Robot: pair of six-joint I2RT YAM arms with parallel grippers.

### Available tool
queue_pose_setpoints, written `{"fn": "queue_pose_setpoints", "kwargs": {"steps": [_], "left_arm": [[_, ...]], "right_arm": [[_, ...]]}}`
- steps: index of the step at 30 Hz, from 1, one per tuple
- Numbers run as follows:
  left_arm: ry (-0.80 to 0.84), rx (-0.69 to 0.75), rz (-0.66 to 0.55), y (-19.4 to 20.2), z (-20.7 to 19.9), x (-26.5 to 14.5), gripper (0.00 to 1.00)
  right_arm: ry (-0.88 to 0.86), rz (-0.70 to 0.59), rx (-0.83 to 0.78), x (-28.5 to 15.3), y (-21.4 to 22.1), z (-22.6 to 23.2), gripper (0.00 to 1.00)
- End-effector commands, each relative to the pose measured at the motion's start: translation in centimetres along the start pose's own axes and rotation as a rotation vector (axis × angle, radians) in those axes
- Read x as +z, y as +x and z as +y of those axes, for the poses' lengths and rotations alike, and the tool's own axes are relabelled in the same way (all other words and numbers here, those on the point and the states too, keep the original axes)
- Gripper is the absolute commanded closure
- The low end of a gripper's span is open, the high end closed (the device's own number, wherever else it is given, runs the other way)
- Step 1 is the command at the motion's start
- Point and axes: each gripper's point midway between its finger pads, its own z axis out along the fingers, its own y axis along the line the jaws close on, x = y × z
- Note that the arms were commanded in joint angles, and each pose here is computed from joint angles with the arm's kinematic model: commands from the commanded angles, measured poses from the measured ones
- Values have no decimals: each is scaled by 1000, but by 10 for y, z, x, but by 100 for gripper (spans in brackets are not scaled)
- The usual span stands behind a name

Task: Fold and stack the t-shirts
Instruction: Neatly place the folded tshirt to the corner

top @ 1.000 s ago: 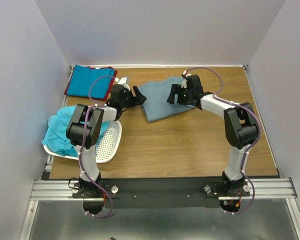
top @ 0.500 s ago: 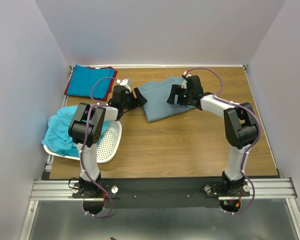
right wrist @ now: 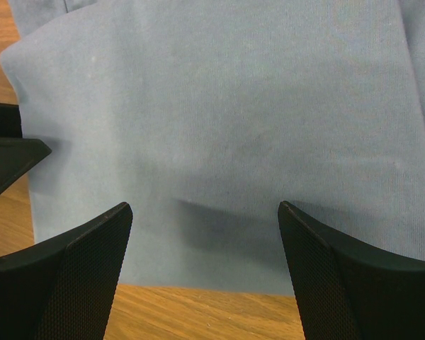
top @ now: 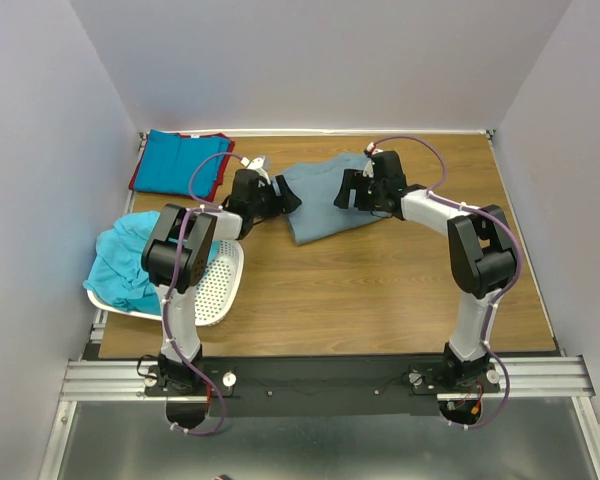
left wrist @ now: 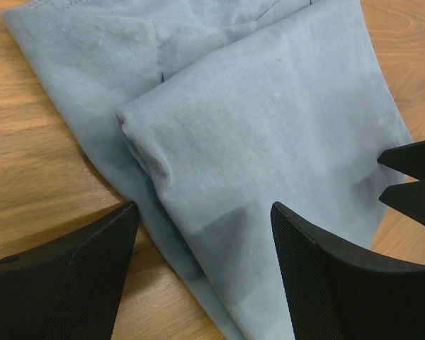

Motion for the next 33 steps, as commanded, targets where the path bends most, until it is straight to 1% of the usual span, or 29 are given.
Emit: {"fn": "queue_pose_setpoints", "kwargs": {"steps": [1,11,15,23,33], "left_arm": [[-11,-29,103,34,2,4,17],[29,-26,136,52,-27,9,17],[44,-27,136,52,-37,15,17],[73,-32,126,49,-57,24,22],[86,-41,122,54,-77,33,23]], "right_arm": [[-4,-10,10,-3,0,4,10],[-31,8,23,-4,5,9,10],[-37,12,26,-5,7,10,10],[-51,29,41,-4,15,10,10],[-44,105,92,5,49,1,11]]}}
